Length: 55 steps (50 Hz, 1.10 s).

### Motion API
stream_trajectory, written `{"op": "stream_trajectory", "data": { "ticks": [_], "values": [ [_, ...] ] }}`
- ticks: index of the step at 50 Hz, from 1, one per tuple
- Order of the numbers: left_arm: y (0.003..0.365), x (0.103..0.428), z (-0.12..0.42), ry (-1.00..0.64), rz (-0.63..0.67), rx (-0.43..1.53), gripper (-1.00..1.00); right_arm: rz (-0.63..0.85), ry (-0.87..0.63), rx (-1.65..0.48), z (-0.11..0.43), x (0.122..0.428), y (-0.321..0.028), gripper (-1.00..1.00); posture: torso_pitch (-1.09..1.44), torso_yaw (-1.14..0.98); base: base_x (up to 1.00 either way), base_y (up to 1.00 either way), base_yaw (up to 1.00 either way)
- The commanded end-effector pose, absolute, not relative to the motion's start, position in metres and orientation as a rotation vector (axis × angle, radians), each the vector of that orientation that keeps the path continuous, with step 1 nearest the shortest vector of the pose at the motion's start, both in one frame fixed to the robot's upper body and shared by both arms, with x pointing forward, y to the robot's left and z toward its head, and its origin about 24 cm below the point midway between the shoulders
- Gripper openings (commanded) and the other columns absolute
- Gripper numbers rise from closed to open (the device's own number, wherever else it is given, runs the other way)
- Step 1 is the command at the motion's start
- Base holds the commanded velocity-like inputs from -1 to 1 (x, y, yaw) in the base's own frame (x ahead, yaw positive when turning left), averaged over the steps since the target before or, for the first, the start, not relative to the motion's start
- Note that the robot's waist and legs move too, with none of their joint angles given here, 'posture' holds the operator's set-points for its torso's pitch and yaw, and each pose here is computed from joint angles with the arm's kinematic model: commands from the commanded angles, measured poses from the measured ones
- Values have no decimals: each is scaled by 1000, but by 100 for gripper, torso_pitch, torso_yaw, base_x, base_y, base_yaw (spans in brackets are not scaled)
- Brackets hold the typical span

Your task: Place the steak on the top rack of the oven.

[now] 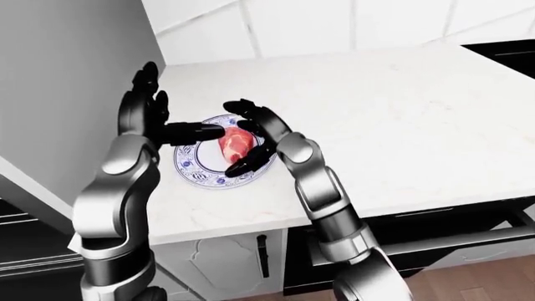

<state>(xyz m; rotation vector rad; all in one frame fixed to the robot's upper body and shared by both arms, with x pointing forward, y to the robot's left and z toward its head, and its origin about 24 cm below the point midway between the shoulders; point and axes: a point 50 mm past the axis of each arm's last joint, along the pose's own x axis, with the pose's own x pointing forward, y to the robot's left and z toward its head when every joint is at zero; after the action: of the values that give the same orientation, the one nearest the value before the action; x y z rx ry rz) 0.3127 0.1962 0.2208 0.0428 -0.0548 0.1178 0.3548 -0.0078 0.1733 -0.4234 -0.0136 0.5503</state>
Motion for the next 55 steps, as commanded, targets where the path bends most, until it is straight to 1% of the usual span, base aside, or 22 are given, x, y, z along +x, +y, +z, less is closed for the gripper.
{"op": "stream_trajectory", "data": {
  "ticks": [1,11,12,35,45,48,49,55],
  "values": [
    [196,309,239,-148,120,48,100,539,-131,-428,199,353,-4,61,0,0,0,0,0],
    [196,308,237,-145,119,48,100,504,-153,-439,201,356,-2,62,0,0,0,0,0],
    [195,309,237,-146,119,47,100,500,-155,-444,201,356,-2,59,0,0,0,0,0],
    [196,309,236,-144,122,45,100,488,-162,-473,192,359,4,58,0,0,0,0,0],
    [197,308,236,-143,123,44,100,491,-162,-490,187,358,7,51,0,0,0,0,0],
    [198,308,234,-141,124,44,100,491,-161,-494,185,357,8,47,0,0,0,0,0],
    [198,308,234,-141,125,44,100,490,-161,-496,184,357,8,42,0,0,0,0,0],
    [197,308,233,-141,123,43,100,485,-169,-501,185,357,9,41,0,0,0,0,0]
  ]
}}
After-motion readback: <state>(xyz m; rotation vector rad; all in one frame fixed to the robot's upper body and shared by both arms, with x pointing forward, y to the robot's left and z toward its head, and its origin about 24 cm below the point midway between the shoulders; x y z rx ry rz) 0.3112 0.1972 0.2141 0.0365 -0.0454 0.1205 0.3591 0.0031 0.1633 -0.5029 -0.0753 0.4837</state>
